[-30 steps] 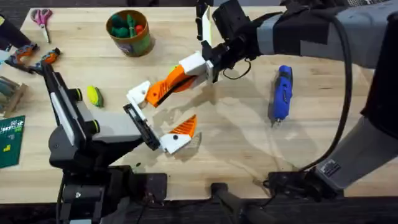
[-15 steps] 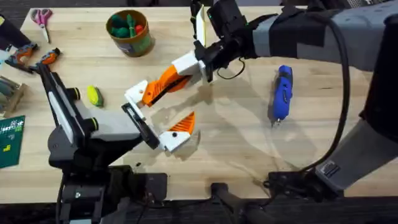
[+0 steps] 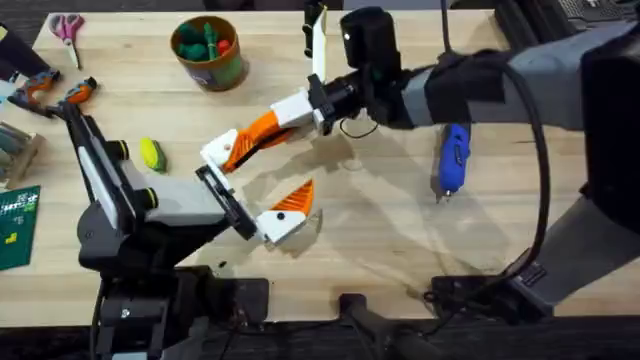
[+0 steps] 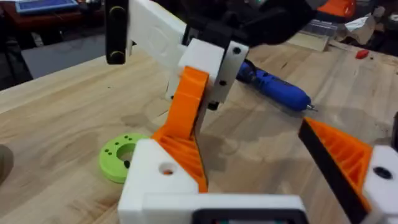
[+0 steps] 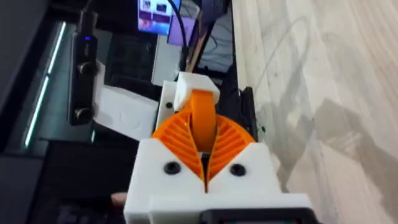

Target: Pick up the gripper from the table and insert it into the empty holder that is missing its gripper. Then pick up a screw, insert it into the mounting hole, and use the screwdriver to tighten it. Finally, clean up the table by picking up the vegetable and placing it into the bucket.

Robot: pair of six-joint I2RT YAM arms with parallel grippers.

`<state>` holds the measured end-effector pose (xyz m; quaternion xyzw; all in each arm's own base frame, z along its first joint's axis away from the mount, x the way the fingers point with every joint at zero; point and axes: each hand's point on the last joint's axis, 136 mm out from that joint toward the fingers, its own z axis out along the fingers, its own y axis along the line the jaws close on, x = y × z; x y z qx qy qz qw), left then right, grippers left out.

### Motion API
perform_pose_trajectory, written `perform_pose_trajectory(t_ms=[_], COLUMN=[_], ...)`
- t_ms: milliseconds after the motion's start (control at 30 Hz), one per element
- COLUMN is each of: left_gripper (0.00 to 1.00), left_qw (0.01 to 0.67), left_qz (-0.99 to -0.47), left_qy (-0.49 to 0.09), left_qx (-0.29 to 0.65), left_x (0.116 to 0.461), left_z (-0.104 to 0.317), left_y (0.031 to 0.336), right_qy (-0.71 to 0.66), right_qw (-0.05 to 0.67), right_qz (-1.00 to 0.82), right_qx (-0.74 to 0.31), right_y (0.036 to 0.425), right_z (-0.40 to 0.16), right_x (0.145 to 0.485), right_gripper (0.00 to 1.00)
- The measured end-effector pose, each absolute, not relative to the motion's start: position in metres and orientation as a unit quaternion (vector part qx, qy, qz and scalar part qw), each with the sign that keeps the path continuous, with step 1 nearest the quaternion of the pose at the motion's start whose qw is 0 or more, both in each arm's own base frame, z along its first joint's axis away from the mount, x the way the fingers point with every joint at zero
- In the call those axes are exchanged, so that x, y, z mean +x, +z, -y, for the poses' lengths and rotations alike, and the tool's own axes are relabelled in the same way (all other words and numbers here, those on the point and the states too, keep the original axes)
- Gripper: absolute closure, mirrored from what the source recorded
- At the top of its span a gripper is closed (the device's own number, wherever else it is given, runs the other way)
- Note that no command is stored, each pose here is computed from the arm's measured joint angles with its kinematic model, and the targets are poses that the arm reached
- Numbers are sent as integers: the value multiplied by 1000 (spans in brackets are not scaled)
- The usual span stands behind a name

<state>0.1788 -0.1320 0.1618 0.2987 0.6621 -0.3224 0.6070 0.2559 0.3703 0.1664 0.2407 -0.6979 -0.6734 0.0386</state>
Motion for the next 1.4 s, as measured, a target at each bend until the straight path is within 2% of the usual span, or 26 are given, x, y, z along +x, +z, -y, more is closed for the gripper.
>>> perform_pose_trajectory(t_ms=[400,1200,1400], left_gripper=[15,15,15], left_qw=[613,614,614], left_qz=[-675,-680,-680], left_qy=[-308,-306,-305], left_qx=[271,261,261], left_x=[187,190,190], left_z=[124,121,121], left_y=[161,161,161], right_qy=[-675,-672,-671], right_qw=[42,32,35], right_qz=[720,724,726], right_qx=[158,150,146], right_y=[165,164,163], right_z=[-385,-389,-390], right_x=[257,259,258], right_gripper=[993,993,888])
